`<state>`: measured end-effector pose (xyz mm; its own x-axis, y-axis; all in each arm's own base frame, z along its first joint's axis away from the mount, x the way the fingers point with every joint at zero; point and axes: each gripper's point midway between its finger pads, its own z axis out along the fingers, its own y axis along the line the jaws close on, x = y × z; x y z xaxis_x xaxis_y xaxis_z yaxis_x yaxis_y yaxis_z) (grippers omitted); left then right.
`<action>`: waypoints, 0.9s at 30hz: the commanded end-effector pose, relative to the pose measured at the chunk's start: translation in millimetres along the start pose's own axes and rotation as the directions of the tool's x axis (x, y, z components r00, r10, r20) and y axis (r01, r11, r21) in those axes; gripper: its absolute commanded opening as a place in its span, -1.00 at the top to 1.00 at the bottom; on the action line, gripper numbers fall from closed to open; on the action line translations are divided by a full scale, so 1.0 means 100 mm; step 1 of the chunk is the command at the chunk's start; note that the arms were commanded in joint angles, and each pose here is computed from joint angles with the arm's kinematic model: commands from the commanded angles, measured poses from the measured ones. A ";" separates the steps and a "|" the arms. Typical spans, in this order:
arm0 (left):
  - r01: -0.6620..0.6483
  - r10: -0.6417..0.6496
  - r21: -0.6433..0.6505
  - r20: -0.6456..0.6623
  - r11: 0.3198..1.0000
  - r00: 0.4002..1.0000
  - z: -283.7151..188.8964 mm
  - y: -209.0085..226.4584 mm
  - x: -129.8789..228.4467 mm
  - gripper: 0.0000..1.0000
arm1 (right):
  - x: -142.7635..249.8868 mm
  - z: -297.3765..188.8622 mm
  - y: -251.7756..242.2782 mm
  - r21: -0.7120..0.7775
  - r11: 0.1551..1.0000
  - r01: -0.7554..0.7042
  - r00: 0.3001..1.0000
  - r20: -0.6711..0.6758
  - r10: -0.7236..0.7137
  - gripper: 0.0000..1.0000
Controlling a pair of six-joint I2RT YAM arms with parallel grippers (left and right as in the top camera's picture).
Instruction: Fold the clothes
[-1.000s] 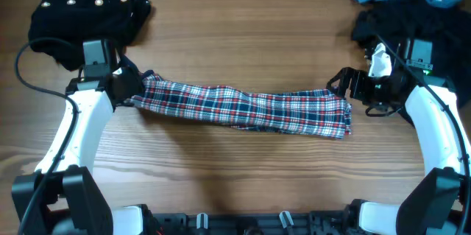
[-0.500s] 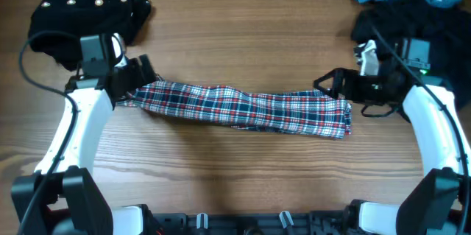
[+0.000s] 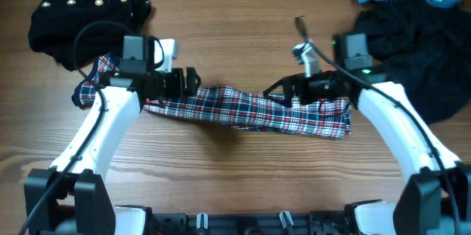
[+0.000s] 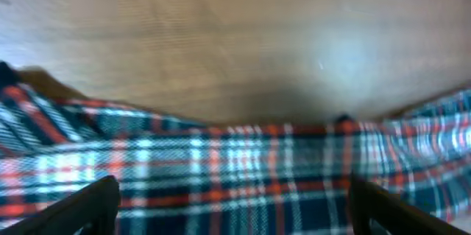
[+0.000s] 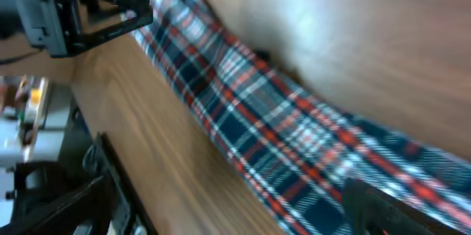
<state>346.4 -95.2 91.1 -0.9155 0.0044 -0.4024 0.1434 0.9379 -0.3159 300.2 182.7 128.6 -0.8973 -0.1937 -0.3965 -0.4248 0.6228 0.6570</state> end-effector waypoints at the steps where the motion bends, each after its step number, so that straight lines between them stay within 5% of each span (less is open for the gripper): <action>1: -0.063 0.062 -0.002 -0.032 0.998 0.998 0.00 -0.01 0.05 -0.95 | 0.15 0.20 -0.10 0.000 0.997 -0.071 0.995 -0.077 0.071 -0.90; 3: -0.056 0.054 -0.024 -0.056 0.998 0.997 0.00 0.03 0.11 -0.94 | 0.19 0.25 -0.18 0.025 0.992 -0.125 0.987 -0.096 0.127 -0.69; 6: -0.045 0.040 -0.049 -0.098 0.998 0.994 0.02 0.09 0.22 -0.85 | 0.28 0.26 -0.27 0.073 0.984 -0.162 0.978 -0.124 0.170 0.54; 8: -0.043 0.036 -0.061 -0.111 0.997 0.993 0.04 0.12 0.26 -0.79 | 0.30 0.25 -0.27 0.078 0.980 -0.184 0.973 -0.128 0.193 0.81; 12: -0.037 0.027 -0.067 -0.140 0.997 0.990 0.11 0.15 0.32 -0.78 | 0.36 0.27 -0.23 0.084 0.977 -0.195 0.966 -0.155 0.206 0.91; 18: -0.020 0.004 -0.074 -0.210 0.997 0.978 0.34 0.24 0.45 -0.80 | 0.66 0.35 -0.42 0.294 0.938 -0.182 0.941 -0.224 0.253 0.91; 27: 0.015 -0.058 -0.189 -0.222 0.982 0.973 0.57 0.50 0.48 -0.82 | 0.72 0.43 -0.74 0.407 0.889 -0.207 0.939 -0.174 0.298 0.91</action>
<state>328.3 -81.6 16.0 -0.9809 0.0540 -0.1870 0.0972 0.9683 -0.2301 269.4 167.8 41.7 -0.9824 -0.1621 -0.0930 -0.1868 0.8594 0.4760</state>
